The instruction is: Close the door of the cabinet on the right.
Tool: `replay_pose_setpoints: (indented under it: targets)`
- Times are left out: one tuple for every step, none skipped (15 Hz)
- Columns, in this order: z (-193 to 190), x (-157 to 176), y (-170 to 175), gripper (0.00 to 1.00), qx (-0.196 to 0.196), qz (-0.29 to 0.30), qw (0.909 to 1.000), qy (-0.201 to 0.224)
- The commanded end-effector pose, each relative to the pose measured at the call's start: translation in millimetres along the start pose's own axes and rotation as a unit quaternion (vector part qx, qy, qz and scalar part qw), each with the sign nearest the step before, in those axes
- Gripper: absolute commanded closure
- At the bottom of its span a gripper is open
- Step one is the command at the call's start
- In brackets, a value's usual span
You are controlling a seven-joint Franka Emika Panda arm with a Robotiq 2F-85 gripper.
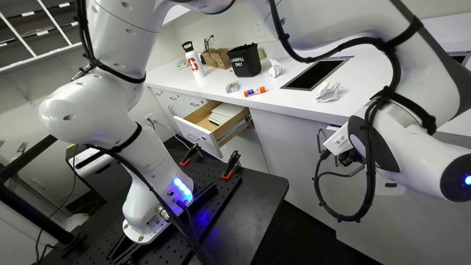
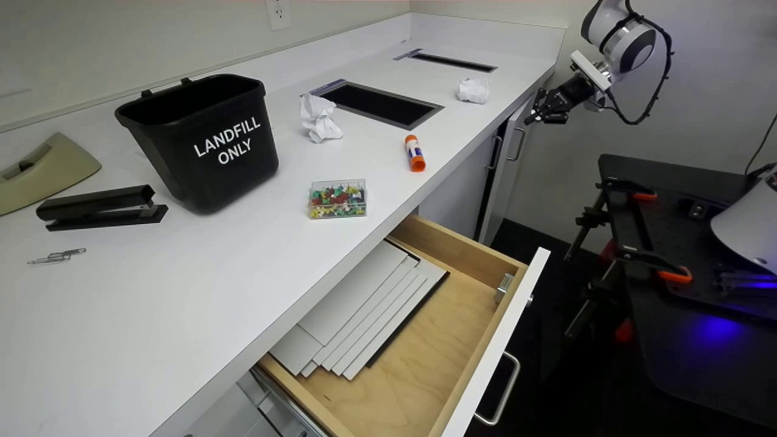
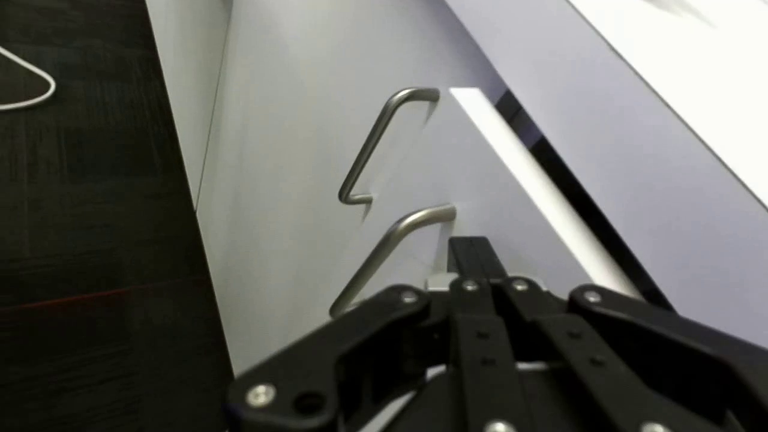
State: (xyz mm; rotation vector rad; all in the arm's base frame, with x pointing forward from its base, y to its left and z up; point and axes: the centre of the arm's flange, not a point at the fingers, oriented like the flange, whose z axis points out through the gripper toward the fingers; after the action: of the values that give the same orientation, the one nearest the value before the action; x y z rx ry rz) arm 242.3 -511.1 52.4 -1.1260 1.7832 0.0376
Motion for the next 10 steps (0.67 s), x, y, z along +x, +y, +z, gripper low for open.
replay_pose_setpoints:
  targets:
    - [-49, -58, 30, 1.00, -0.027, -0.062, 0.9962, 0.055]
    - [-62, -68, 34, 1.00, -0.032, -0.088, 0.9933, 0.068]
    - [-74, -79, 37, 1.00, -0.035, -0.113, 0.9899, 0.079]
    - [-86, -91, 39, 1.00, -0.038, -0.138, 0.9857, 0.090]
    - [-95, -105, 41, 1.00, -0.040, -0.162, 0.9810, 0.099]
    - [-104, -119, 42, 1.00, -0.042, -0.188, 0.9754, 0.108]
    - [-110, -132, 43, 1.00, -0.040, -0.211, 0.9699, 0.116]
    - [-116, -144, 43, 1.00, -0.041, -0.230, 0.9647, 0.121]
    - [-119, -155, 43, 1.00, -0.043, -0.248, 0.9591, 0.130]
    - [-121, -164, 42, 1.00, -0.045, -0.261, 0.9545, 0.138]
